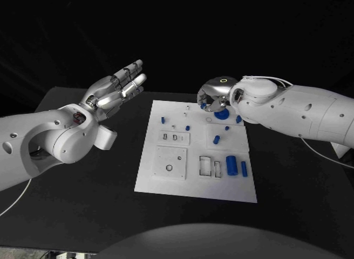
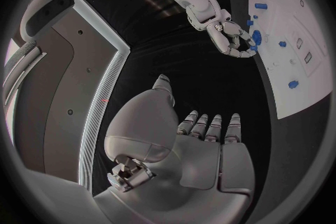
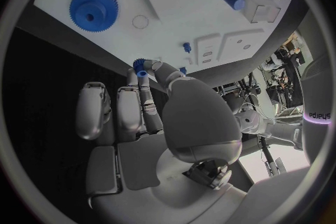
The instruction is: Assemble the parts on the task board
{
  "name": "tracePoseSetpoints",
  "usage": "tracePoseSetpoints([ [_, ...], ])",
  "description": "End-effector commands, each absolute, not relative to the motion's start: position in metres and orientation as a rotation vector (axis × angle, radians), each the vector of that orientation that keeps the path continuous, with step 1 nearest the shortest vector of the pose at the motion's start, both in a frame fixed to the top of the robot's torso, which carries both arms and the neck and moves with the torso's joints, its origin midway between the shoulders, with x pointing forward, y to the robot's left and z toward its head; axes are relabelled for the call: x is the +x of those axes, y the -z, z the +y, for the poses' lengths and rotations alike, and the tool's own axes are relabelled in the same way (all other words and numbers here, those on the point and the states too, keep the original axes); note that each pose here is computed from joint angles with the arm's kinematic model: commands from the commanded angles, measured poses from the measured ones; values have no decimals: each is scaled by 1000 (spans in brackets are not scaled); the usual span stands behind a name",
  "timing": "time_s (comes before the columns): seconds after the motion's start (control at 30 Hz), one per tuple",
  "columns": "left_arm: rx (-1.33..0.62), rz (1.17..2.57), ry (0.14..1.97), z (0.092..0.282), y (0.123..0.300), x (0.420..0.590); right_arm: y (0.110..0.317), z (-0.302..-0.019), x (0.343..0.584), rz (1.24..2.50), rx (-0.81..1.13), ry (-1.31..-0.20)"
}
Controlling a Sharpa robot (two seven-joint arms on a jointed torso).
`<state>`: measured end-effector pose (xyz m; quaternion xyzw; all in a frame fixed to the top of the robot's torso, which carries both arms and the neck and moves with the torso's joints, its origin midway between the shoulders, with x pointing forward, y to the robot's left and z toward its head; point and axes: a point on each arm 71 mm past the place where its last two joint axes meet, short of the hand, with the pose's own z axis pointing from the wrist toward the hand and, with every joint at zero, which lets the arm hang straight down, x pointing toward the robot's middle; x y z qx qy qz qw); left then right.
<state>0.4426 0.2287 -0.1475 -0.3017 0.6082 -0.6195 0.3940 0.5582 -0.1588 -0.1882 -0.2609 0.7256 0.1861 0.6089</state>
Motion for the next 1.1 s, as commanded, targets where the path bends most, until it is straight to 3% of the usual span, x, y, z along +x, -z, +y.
tracePoseSetpoints([
  [0.03, -730, 1548, 1586, 226, 144, 441, 186, -152, 563, 1684, -591, -435],
  [0.4, -705, 1545, 1603, 220, 139, 440, 186, -138, 579, 1683, -565, -423],
  [1.1, -689, 1546, 1619, 215, 135, 440, 195, -129, 583, 1711, -558, -405],
])
